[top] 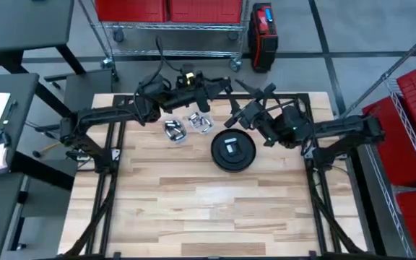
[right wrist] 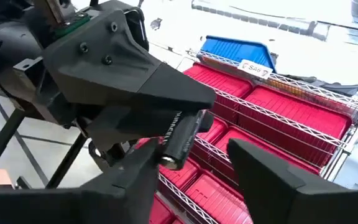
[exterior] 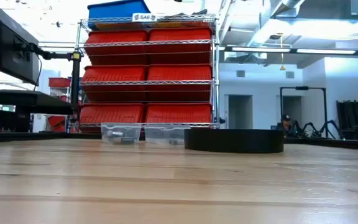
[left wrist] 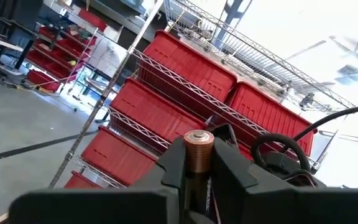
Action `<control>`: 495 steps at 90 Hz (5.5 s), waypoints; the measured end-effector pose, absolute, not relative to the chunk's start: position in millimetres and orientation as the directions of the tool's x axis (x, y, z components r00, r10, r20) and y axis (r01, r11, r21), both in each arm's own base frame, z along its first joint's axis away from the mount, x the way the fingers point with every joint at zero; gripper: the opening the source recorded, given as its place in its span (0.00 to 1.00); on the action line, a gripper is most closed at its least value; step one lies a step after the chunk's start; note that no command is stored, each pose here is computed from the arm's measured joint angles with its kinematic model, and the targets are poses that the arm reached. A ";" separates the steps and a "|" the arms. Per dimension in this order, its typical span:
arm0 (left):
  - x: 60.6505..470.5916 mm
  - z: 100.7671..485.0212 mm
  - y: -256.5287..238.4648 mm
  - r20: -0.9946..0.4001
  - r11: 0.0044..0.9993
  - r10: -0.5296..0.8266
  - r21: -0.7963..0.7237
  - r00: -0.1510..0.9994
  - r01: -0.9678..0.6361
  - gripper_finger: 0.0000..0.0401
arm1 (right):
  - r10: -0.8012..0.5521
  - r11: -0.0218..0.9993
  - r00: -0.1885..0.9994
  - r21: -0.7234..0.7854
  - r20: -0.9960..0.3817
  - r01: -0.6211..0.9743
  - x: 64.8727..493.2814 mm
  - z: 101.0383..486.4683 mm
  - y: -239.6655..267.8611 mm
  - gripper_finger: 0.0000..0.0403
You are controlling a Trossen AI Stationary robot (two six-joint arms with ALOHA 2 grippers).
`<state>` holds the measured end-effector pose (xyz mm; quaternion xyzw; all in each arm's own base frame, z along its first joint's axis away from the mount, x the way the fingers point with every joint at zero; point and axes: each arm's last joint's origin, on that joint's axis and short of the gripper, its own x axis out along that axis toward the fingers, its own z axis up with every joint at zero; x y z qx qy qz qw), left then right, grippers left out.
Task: Insert battery
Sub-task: Insert the black battery into the wall clock
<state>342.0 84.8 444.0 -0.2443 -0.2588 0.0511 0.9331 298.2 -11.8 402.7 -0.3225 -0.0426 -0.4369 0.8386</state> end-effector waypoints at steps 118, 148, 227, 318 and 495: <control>344.9 436.5 85.8 0.373 0.894 0.232 -0.445 0.898 -0.046 0.14 | -0.726 0.394 0.615 -0.548 0.308 0.738 299.5 398.3 -12.5 0.09; 342.8 435.2 91.9 0.360 0.934 0.242 -0.339 0.901 -0.115 0.27 | -0.740 0.386 0.595 -0.527 0.313 0.757 293.1 403.9 -13.1 0.09; 370.6 263.1 107.7 -0.740 0.957 0.193 -0.004 0.644 -0.291 0.39 | -0.846 0.514 0.533 -0.287 -0.017 0.808 212.7 405.2 9.1 0.09; 412.1 195.1 17.4 -0.830 0.906 -0.020 -0.251 0.558 -0.341 0.33 | -0.502 0.800 0.515 -0.146 -0.695 0.582 223.8 308.6 26.0 0.09; 378.4 220.7 77.6 -0.921 0.988 0.001 -0.059 0.390 -0.141 0.19 | -0.250 0.704 0.524 0.219 -0.814 0.676 300.4 192.2 31.0 0.09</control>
